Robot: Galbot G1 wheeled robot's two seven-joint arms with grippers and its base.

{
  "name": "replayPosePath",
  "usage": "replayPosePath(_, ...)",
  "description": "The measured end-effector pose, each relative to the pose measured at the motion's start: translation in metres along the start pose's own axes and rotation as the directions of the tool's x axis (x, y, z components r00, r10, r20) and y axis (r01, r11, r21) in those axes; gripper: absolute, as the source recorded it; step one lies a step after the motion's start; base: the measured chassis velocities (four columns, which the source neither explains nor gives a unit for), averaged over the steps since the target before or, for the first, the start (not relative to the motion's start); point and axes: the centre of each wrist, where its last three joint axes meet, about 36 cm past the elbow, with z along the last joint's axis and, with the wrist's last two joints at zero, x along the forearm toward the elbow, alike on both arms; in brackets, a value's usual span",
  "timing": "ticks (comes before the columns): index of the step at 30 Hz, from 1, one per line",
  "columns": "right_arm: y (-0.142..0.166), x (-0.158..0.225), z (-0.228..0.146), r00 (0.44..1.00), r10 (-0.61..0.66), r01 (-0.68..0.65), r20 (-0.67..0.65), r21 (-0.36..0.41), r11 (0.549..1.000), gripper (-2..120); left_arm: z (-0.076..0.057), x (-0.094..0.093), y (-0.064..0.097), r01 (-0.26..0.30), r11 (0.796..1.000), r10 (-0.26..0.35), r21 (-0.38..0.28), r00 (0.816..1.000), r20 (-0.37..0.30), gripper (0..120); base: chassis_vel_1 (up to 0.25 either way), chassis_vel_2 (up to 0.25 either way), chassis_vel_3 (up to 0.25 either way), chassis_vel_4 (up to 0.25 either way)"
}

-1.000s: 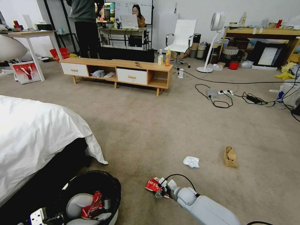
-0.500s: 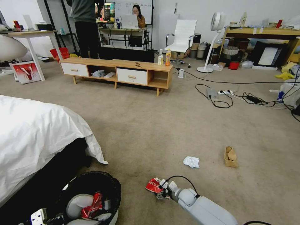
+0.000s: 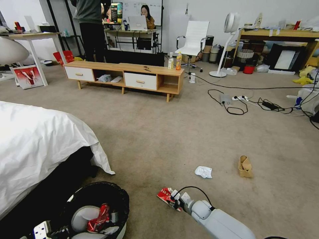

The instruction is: Pick up the trash bin and place the garbage on the floor into it.

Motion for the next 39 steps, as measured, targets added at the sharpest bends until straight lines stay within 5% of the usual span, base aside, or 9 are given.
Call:
replayPosePath(11, -0.002, 0.011, 0.002, 0.999, -0.012, 0.013, 0.033, -0.025, 1.000, 0, -0.001, -0.001, -0.003, -0.008, 1.000, 0.008, -0.001, 1.000, 0.002, 2, 0.000, 0.000, 0.000, 0.000)
replayPosePath(26, -0.019, 0.033, -0.001, 0.996, 0.017, -0.011, 0.090, -0.066, 0.998, 0, -0.002, -0.001, -0.006, -0.013, 1.000, 0.013, -0.005, 1.000, 0.003, 2, 0.000, 0.000, 0.000, 0.000)
replayPosePath(30, -0.037, 0.060, -0.013, 0.987, 0.068, -0.056, 0.144, -0.086, 0.995, 0, -0.004, 0.001, -0.007, -0.018, 1.000, 0.018, -0.009, 1.000, 0.006, 2, 0.000, 0.000, 0.000, 0.000)
replayPosePath(39, -0.059, 0.164, -0.103, 0.915, 0.140, -0.105, 0.379, -0.114, 0.988, 0, -0.017, 0.012, -0.019, -0.054, 0.999, 0.054, -0.005, 0.998, 0.028, 2, 0.000, 0.000, 0.000, 0.000)
